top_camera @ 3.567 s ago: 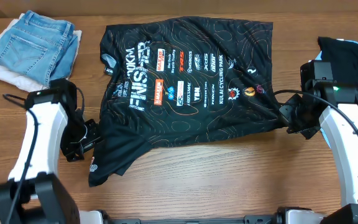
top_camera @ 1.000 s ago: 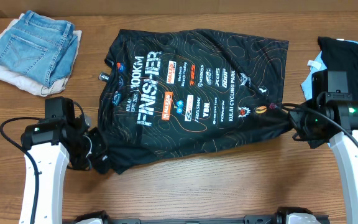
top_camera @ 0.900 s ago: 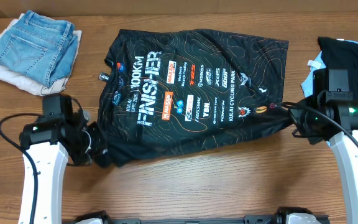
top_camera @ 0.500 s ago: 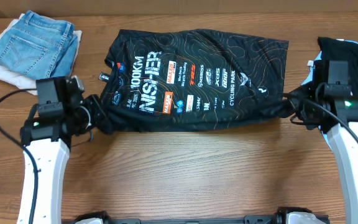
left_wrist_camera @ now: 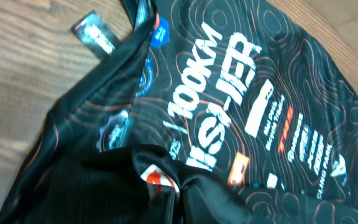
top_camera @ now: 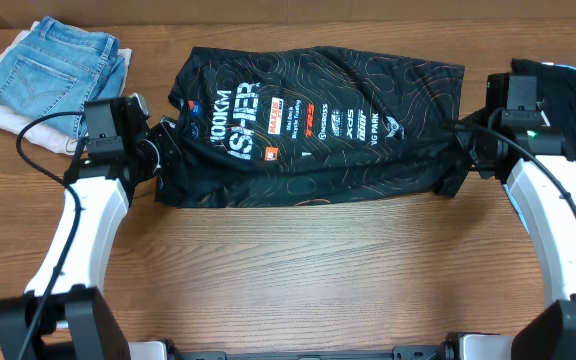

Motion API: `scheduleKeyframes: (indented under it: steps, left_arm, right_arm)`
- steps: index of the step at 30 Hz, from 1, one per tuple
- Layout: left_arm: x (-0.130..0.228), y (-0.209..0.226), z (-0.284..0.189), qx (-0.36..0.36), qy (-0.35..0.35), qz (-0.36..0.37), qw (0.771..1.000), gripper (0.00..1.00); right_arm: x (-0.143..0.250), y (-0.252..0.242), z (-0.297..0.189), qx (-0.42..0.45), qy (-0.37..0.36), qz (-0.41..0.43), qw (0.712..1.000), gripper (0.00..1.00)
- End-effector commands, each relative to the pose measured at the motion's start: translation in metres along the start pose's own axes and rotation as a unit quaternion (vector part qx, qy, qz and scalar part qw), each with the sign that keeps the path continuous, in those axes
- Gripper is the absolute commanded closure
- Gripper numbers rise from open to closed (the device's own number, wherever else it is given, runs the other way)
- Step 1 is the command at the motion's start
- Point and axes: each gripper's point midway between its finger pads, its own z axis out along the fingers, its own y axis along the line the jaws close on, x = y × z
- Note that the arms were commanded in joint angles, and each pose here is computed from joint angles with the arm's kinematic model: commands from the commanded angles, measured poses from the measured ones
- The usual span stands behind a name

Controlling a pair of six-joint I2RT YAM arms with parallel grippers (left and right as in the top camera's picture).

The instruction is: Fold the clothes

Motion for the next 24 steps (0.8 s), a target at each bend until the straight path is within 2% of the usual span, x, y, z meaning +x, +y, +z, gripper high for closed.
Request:
scheduleKeyframes:
  steps: [1, 13, 14, 16, 17, 18, 19, 20, 21, 22, 24]
  left_arm:
    - [-0.012, 0.000, 0.010, -0.006, -0.017, -0.001, 1.000, 0.96]
    - [-0.033, 0.004, 0.039, 0.003, -0.055, 0.012, 0.998, 0.92]
    - [-0.034, 0.005, 0.040, 0.001, -0.057, 0.012, 0.998, 0.90]
    - [-0.034, 0.006, 0.042, 0.000, -0.057, 0.012, 0.998, 0.75]
    - [-0.034, 0.006, 0.043, 0.000, -0.057, 0.014, 0.998, 0.53]
    - [-0.034, 0.007, 0.044, -0.001, -0.056, 0.019, 0.998, 0.36]
    - [-0.033, 0.007, 0.044, -0.002, -0.055, 0.023, 0.998, 0.17]
    - [-0.033, 0.007, 0.044, -0.002, -0.055, 0.030, 0.998, 0.00]
    - [-0.033, 0.007, 0.044, -0.002, -0.055, 0.036, 0.998, 0.00]
    - [-0.034, 0.006, 0.043, -0.003, -0.054, 0.041, 0.998, 0.00]
    - [-0.035, 0.007, 0.040, -0.009, -0.044, 0.036, 0.998, 0.00]
  right_arm:
    - [-0.011, 0.006, 0.008, 0.002, -0.020, 0.003, 1.000, 0.96]
    - [-0.007, 0.006, 0.057, 0.028, -0.014, -0.002, 1.000, 0.96]
    - [-0.006, 0.006, 0.061, 0.029, -0.013, -0.002, 0.999, 0.96]
    - [-0.005, 0.005, 0.066, 0.031, -0.012, -0.002, 0.999, 0.90]
    - [-0.005, 0.006, 0.066, 0.031, -0.012, -0.004, 0.999, 0.80]
    - [-0.006, 0.007, 0.067, 0.029, -0.013, -0.012, 0.999, 0.71]
    - [-0.007, 0.009, 0.066, 0.025, -0.015, -0.023, 0.999, 0.53]
    - [-0.009, 0.012, 0.066, 0.020, -0.018, -0.041, 0.999, 0.30]
    - [-0.010, 0.013, 0.065, 0.017, -0.020, -0.055, 0.998, 0.11]
    - [-0.012, 0.015, 0.063, 0.016, -0.021, -0.074, 0.997, 0.01]
    - [-0.015, 0.018, 0.054, 0.019, -0.019, -0.095, 0.995, 0.00]
